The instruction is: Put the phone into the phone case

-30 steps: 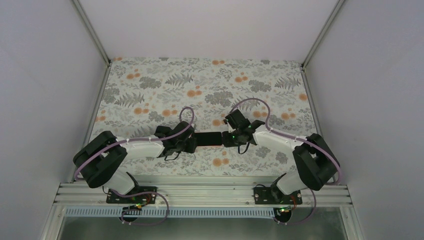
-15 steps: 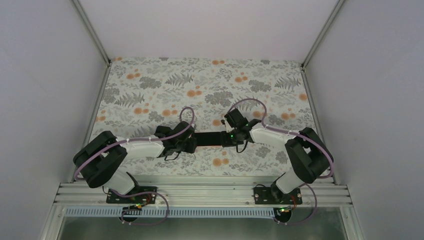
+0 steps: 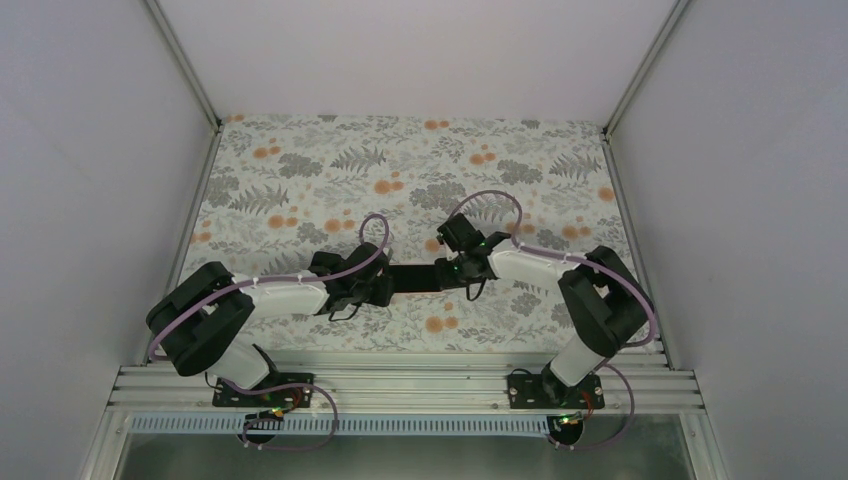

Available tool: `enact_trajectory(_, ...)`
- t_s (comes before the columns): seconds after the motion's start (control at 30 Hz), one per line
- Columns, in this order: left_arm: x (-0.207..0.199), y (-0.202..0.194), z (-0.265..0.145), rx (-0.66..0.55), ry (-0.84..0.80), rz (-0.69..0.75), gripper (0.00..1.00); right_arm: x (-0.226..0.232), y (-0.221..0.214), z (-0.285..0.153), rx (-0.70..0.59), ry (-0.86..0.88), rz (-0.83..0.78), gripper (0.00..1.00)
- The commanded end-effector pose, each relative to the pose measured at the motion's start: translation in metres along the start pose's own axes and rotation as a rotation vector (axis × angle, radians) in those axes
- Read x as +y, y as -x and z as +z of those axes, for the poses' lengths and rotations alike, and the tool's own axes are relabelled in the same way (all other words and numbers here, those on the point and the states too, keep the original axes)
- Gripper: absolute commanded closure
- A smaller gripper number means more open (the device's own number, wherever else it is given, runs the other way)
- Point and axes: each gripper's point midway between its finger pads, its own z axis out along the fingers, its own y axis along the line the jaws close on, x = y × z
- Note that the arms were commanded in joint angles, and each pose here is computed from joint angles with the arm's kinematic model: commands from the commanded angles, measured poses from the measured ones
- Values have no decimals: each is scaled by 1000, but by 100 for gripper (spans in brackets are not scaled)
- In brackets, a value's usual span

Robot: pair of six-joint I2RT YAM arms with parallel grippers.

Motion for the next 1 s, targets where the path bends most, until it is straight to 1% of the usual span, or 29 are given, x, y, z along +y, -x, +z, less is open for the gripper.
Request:
enact_trajectory(0.0, 15, -37, 5, 121, 43, 5, 58, -50, -77, 44, 248, -255, -43, 95)
enact_trajectory(0.1, 18, -36, 2, 111, 58, -3, 58, -47, -76, 44, 243, -268, -63, 94)
enact_trajectory(0.2, 19, -31, -3, 86, 65, -15, 56, -28, -58, 31, 178, -195, -84, 92)
enact_trajectory(0.43, 15, -17, -23, 27, 52, -40, 49, 17, 9, -29, -43, -7, -159, 75)
enact_trajectory(0.53, 8, -13, -32, 8, 18, -50, 44, 29, 31, -47, -105, 62, -195, 67)
enact_trajectory(0.6, 4, -12, -38, -2, -11, -61, 41, 36, 42, -53, -131, 94, -226, 59)
enact_trajectory(0.8, -19, -16, -50, -16, -143, -86, 32, 44, 61, -41, -137, 157, -272, 45)
enact_trajectory(0.87, -29, -18, -51, -12, -211, -107, 29, 47, 65, -37, -131, 189, -284, 42)
enact_trajectory(0.97, -37, -24, -47, 0, -278, -135, 25, 47, 64, -18, -85, 205, -291, 39)
